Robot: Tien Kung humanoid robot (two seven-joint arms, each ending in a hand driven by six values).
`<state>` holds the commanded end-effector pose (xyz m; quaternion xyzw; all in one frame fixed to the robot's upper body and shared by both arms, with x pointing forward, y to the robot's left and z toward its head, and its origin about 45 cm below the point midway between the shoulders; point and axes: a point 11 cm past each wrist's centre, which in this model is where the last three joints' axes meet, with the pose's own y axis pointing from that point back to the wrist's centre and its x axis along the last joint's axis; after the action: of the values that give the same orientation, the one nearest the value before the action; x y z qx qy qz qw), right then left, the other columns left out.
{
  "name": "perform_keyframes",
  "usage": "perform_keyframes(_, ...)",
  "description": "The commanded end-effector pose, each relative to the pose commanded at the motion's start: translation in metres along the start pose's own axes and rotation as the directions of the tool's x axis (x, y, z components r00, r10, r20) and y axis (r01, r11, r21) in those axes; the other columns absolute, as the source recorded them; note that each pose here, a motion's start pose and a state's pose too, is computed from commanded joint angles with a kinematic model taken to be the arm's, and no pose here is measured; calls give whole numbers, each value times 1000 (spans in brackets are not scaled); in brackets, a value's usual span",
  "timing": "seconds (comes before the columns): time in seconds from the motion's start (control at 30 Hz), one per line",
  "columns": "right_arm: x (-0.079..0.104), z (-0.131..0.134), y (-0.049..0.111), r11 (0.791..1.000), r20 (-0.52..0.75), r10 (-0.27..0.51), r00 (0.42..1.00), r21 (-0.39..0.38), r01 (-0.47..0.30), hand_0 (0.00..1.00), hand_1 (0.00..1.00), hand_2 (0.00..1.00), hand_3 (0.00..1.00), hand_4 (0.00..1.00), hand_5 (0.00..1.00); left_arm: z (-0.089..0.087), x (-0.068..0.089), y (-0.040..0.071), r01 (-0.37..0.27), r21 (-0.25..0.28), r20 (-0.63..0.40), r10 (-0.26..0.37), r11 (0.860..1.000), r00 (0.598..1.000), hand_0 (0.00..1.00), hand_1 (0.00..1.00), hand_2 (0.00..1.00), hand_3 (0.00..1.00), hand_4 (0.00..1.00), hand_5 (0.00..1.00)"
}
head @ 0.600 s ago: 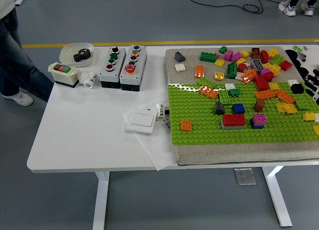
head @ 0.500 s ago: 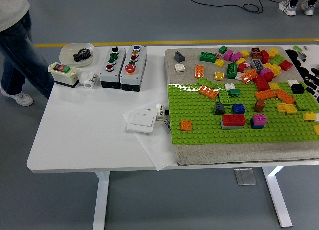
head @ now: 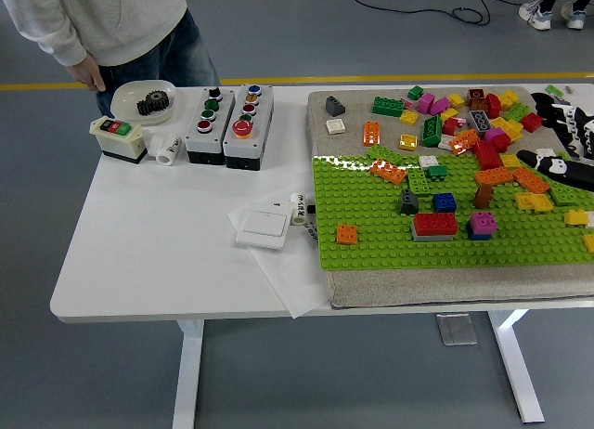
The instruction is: Pick up the brick,pile it on top of brick,press brick,pick up the brick,pile it on top of brick,press brick
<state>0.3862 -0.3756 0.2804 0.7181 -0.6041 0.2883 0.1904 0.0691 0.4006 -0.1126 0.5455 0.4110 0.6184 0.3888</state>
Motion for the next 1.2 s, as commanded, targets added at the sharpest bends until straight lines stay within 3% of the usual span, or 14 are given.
perform_keyframes(0.37, -18, -45, -36, 996, -275, -29, 961, 78, 52, 742, 695, 735, 773, 990, 255, 0, 1, 0, -1, 2, -7, 1, 1000, 1000, 760, 780, 781, 679, 762, 646)
perform_keyframes(0.4, -22, -49, -39, 994, -290, -41, 956, 84, 69, 680, 668, 721, 763, 993, 229, 0, 1, 0, -1, 2, -7, 1, 1000, 1000, 760, 780, 781, 676, 762, 645)
perform_keyframes(0.77, -89, -77, -68, 958, -480, -203, 854, 81, 274, 633, 629, 689, 707, 973, 164, 0, 3, 0, -5, 2, -15, 5, 1000, 1000, 760, 780, 780, 677, 764, 646)
perform_keyframes(0.8, -94, -78, -70, 955, -492, -212, 844, 78, 285, 611, 604, 673, 737, 975, 46, 0, 3, 0, -6, 2, -16, 6, 1000, 1000, 760, 780, 781, 677, 764, 646)
perform_keyframes(1.17, -128, -87, -86, 940, -545, -239, 803, 77, 332, 588, 579, 646, 717, 976, 39, -1, 5, 0, -11, 6, -15, 11, 1000, 1000, 760, 781, 783, 678, 766, 648)
perform_keyframes(1.2, -132, -86, -88, 939, -557, -242, 795, 70, 336, 573, 542, 612, 636, 945, 30, -1, 6, 0, -11, 7, -13, 11, 1000, 1000, 761, 781, 782, 678, 765, 646)
